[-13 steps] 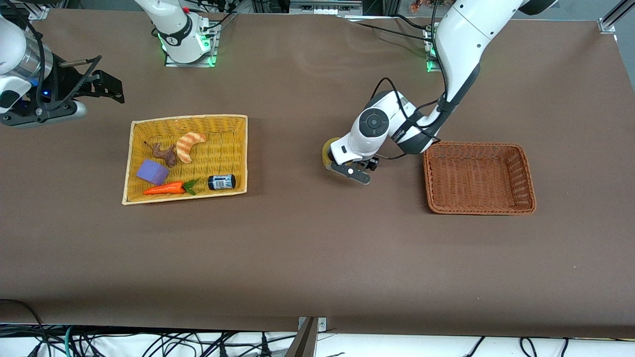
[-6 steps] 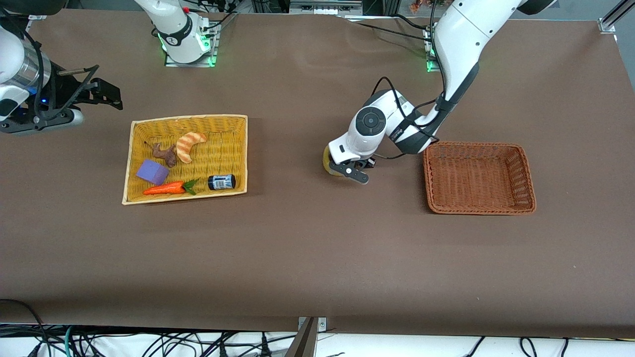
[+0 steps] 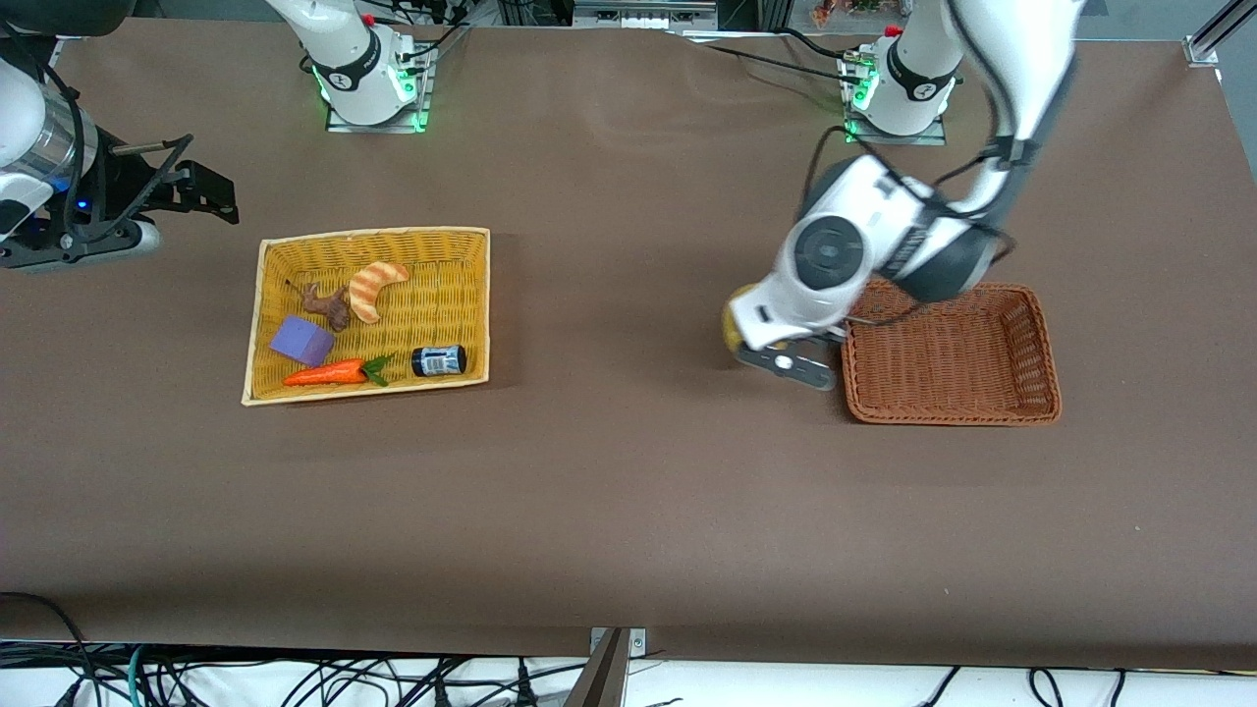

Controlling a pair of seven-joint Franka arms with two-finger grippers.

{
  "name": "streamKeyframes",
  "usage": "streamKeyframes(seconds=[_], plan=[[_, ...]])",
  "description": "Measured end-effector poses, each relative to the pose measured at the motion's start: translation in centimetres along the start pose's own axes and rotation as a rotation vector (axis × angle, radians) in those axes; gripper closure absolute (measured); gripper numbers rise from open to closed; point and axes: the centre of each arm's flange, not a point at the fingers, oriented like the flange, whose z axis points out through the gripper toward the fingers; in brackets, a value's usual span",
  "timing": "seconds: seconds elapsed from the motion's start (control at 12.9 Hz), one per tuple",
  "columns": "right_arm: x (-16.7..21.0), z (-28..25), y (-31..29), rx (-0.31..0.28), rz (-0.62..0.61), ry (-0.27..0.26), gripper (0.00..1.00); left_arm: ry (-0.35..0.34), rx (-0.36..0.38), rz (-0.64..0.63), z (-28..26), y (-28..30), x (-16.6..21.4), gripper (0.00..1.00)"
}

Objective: Transfer tape with both arms
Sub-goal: 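Carry the tape roll into the brown basket and release it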

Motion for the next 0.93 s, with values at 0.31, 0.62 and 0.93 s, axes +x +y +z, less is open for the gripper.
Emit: streamKeyframes(seconds=[0.31,0.62,0.93], plan=[[0.0,0.0,0.0,-0.001,0.000,0.000,0.00,-0.028,-0.033,0.145,3.0,-18.0,-2.2,0.78],[0.0,0.0,0.0,-0.001,0.000,0.000,0.00,0.003,-0.083,0.214,10.8,-24.6,-4.2,0.78],[0.0,0.0,0.0,-0.001,-0.001,0.000,0.00,0.022,-0.106,0.246,15.2,-22.5,-5.0,0.63]])
